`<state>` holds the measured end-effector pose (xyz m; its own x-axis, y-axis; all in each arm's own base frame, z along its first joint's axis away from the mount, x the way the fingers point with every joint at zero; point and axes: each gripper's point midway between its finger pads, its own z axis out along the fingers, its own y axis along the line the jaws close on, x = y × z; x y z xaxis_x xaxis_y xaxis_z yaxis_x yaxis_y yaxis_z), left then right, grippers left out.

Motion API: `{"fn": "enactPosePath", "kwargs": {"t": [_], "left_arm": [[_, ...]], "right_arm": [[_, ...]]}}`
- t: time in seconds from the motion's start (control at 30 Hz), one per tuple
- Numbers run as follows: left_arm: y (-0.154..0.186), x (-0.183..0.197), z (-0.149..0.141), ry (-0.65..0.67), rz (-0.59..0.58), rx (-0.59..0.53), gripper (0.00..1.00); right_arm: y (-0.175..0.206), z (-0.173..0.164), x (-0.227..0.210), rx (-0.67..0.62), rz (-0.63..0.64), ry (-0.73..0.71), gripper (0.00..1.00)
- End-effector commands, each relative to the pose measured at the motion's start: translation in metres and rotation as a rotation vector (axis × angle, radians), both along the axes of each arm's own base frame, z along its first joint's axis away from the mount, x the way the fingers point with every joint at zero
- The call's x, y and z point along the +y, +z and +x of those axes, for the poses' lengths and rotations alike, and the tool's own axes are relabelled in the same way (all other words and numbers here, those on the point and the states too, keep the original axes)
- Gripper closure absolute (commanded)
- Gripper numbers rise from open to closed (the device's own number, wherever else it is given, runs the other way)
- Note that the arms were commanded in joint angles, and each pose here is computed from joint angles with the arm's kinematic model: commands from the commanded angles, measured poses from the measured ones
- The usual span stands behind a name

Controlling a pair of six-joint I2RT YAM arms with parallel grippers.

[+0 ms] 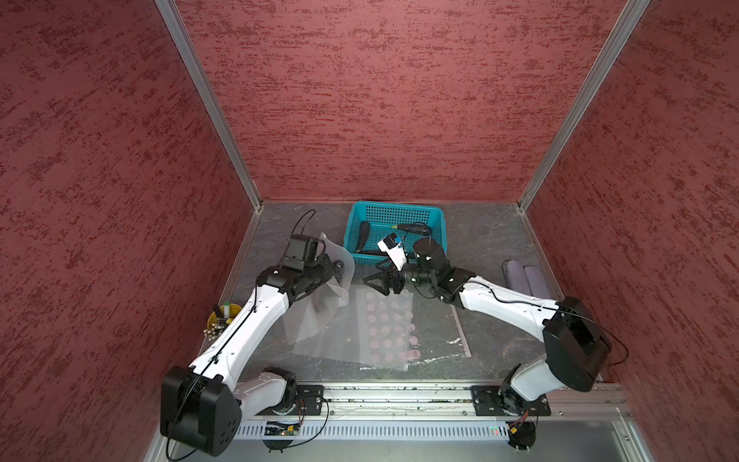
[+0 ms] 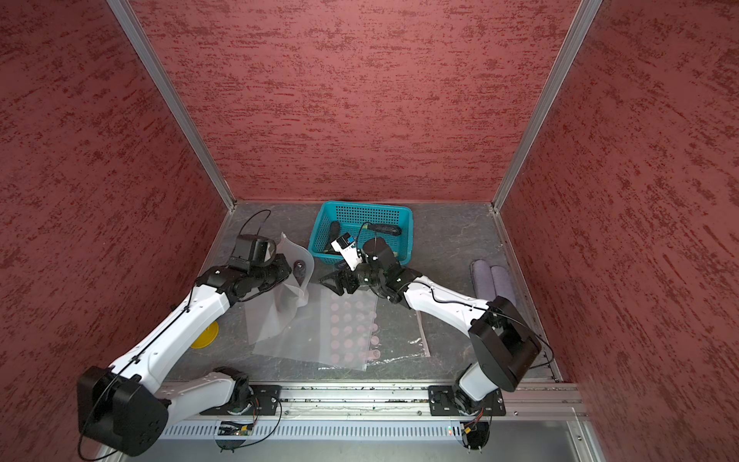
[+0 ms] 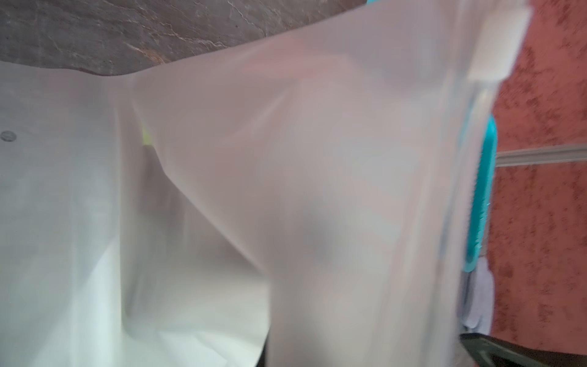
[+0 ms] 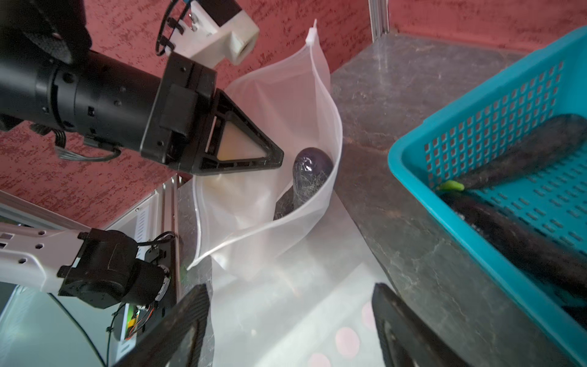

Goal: Place the eggplant in a zip-top bag and seal the zipper
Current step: Place the eggplant in the zipper food storage bag, then zip the zipper on the zipper food storage bag.

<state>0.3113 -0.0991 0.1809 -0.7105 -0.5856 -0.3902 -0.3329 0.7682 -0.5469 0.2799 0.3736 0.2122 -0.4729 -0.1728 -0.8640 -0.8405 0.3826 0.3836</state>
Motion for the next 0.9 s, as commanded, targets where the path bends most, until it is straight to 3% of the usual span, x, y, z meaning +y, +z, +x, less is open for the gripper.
{"fn": "enactPosePath", "kwargs": {"t": [0.0, 0.3, 0.43, 0.87], "left_arm": [[0.023, 0.004, 0.003, 0.112, -0.145, -0.002, 1.00], [0.039, 0.016, 0.007, 0.281, -0.348, 0.058, 1.00], [0.041, 0.020, 0.006, 0.315, -0.380, 0.073, 1.00], [0.036, 0.024, 0.003, 0.416, -0.467, 0.102, 1.00]], "right_arm": [[0.035, -0.004, 0.009, -0.164, 0.111, 0.023, 0.17], [0.043, -0.010, 0.024, -0.343, 0.177, 0.010, 0.12], [0.049, -0.013, 0.036, -0.436, 0.184, 0.014, 0.11], [0.053, -0.008, 0.075, -0.522, 0.209, 0.028, 0.23]]}}
